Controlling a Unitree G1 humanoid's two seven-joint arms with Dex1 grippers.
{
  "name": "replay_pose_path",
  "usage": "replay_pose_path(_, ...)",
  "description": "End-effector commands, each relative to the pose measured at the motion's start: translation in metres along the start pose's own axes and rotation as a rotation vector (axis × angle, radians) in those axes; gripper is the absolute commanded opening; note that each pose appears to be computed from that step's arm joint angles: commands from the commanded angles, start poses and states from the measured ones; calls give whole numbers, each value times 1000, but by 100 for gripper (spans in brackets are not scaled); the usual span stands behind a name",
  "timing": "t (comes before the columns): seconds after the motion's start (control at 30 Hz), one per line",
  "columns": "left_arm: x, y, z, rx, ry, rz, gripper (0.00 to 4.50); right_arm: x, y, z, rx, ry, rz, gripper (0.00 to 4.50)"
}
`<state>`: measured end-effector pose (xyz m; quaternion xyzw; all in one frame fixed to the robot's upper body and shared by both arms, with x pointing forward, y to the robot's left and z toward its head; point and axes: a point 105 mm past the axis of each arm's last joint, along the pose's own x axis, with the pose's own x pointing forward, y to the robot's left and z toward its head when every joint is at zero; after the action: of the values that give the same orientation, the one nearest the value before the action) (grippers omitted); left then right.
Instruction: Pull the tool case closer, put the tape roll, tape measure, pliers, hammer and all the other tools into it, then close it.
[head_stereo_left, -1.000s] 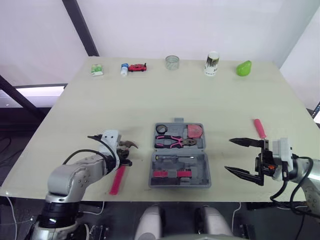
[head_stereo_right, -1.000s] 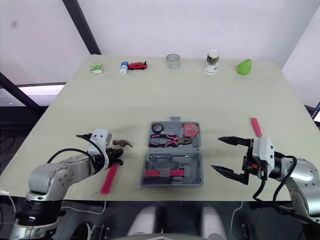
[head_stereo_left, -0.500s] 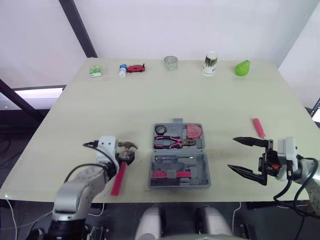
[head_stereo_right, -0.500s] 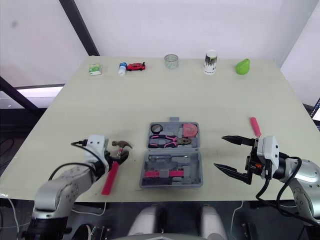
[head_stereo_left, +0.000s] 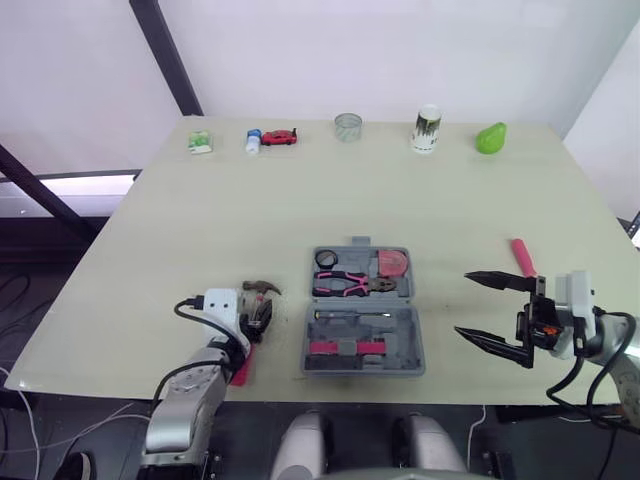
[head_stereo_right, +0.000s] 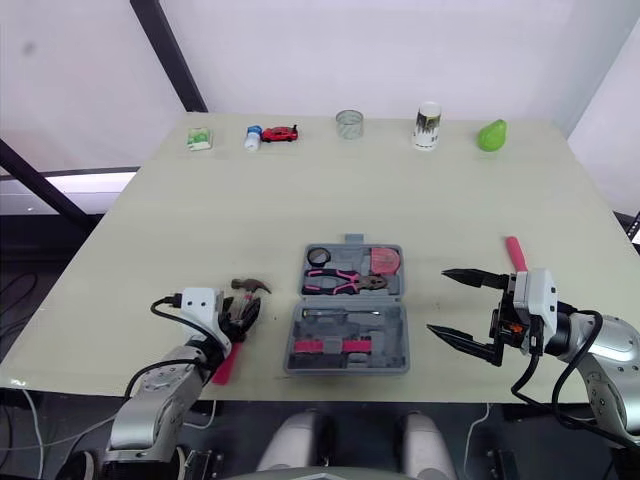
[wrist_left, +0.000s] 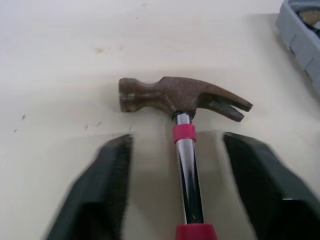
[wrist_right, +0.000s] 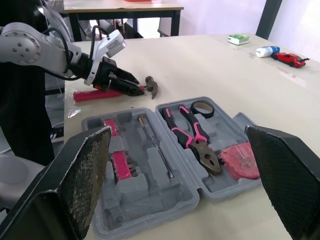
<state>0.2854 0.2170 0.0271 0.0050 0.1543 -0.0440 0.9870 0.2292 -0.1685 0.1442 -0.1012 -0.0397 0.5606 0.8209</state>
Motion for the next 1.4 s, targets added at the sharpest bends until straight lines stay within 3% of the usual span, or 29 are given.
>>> replay_pose_path(0.03,3,-9,-11,1,32,-21,186,-2,0,11,-31,-18,7,450)
replay_pose_path(0.17,5,-10,-12,3,33,-21,6,-2,1,11,-29,-16,7,450)
replay_pose_path(0.97,9,-3,-8,9,39,-10,4,1,2,8,-35,-18,2,450)
replay_pose_path(1.0,9,-3,-8,12,40,-7,107,1,3,8,-35,-17,3,450)
replay_pose_path(1.03,9,-3,-8,16,42,-7,122,1,3,8,-35,-18,3,450)
replay_pose_path(1.1,9,-3,-9,22,46,-9,206,1,3,8,-34,-17,3,450)
replay_pose_path(1.4,13,-3,-6,33,53,-10,206,1,3,7,-36,-14,-1,450)
